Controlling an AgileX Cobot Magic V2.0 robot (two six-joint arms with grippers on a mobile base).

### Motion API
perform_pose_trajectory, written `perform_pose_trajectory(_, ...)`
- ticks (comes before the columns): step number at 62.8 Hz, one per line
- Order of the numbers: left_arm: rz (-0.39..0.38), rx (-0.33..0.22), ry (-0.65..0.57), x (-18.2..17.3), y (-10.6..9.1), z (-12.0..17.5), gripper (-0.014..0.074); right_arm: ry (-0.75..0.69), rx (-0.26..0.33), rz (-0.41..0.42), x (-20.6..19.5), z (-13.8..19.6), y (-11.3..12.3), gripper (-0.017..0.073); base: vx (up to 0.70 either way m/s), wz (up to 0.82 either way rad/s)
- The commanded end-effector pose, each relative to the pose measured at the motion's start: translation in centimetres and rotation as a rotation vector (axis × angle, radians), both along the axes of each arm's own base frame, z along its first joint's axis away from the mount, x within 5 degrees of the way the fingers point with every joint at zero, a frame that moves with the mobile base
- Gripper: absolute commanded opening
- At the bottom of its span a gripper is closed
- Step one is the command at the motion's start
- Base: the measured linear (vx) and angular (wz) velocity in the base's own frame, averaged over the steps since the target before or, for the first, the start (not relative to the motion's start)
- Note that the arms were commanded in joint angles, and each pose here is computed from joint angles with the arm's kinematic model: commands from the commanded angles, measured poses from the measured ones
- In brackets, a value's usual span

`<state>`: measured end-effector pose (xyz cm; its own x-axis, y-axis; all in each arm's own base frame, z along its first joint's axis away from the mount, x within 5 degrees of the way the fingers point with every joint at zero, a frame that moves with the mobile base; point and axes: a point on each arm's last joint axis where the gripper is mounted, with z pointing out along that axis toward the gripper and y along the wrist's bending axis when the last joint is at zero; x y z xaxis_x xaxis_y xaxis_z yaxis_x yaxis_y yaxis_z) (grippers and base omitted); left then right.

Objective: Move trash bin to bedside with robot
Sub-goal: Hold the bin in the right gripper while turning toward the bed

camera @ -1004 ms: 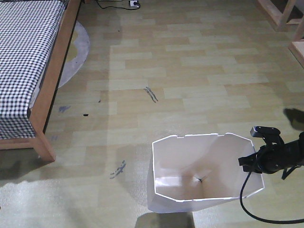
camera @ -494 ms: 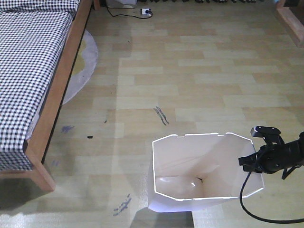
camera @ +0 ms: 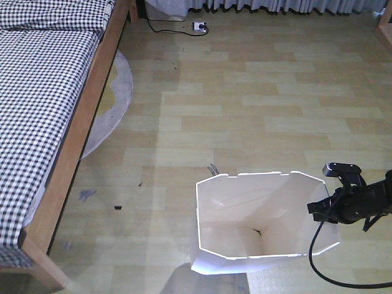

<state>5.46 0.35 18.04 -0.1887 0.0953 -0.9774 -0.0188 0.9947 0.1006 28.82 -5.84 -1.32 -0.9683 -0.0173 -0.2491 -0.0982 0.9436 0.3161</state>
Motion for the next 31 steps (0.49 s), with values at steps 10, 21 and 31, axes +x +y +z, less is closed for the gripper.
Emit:
perform_pose_trajectory(10,-0.016,-0.008,-0.054,0.12,-0.13,-0.27,-0.0006,-0.106,0.170,0.001,1.28,2.84,1.07,-0.0006,0.39,0.03)
perform_pose_trajectory(21,-0.016,-0.008,-0.054,0.12,-0.13,-0.27,-0.0006,-0.106,0.170,0.001,1.28,2.84,1.07,-0.0006,0.39,0.00)
perform_pose_trajectory(31,-0.016,-0.008,-0.054,0.12,-0.13,-0.27,-0.0006,-0.106,0.171,0.002,1.28,2.84,1.08,-0.0006,0.39,-0.01)
